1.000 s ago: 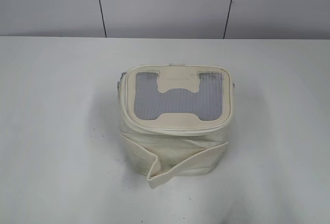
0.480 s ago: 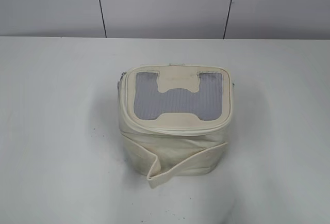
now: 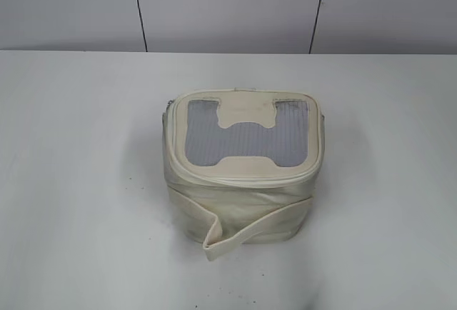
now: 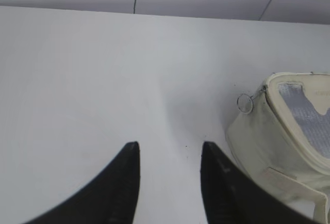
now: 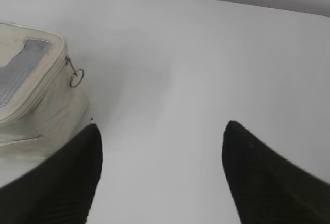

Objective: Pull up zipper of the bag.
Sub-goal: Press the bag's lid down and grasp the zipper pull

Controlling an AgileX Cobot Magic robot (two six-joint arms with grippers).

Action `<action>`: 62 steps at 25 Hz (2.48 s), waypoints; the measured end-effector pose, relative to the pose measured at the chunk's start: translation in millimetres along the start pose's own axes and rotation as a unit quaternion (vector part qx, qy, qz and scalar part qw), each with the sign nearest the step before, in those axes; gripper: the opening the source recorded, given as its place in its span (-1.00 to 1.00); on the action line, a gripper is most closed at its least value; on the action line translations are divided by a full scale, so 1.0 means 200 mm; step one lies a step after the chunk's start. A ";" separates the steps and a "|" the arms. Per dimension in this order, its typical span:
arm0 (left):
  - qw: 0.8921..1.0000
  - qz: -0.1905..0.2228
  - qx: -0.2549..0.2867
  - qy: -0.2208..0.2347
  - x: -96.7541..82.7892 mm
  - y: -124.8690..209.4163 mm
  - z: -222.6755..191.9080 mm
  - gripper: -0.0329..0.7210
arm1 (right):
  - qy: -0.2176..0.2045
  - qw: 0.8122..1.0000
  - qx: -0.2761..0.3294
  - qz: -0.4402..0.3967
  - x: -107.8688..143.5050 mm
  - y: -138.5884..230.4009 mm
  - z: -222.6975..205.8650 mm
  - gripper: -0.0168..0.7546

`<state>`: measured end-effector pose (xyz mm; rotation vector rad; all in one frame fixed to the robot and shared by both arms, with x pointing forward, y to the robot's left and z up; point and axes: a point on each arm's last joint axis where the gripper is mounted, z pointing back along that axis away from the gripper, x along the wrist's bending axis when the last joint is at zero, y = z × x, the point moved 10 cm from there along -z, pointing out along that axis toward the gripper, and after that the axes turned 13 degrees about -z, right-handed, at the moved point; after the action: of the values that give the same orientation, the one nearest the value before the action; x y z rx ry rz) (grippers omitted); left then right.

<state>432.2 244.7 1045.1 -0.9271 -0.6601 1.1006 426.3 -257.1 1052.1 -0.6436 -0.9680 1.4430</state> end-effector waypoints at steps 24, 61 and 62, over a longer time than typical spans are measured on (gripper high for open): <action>0.975 0.025 0.152 0.160 0.02 -0.18 -0.80 -0.07 | -0.151 0.966 0.131 0.163 0.44 -0.56 -0.92 0.51; 0.886 -0.177 0.245 0.351 -0.37 0.11 -1.08 -0.01 | -0.341 0.825 0.361 0.270 1.15 0.16 -1.52 0.19; 0.887 -0.176 0.246 0.348 -0.36 0.12 -1.10 -0.01 | -0.341 0.824 0.364 0.269 1.15 0.17 -1.53 0.15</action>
<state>580.1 115.8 919.3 -0.6517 0.0611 0.5009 638.9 26.9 907.0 0.2394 -0.6623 2.4633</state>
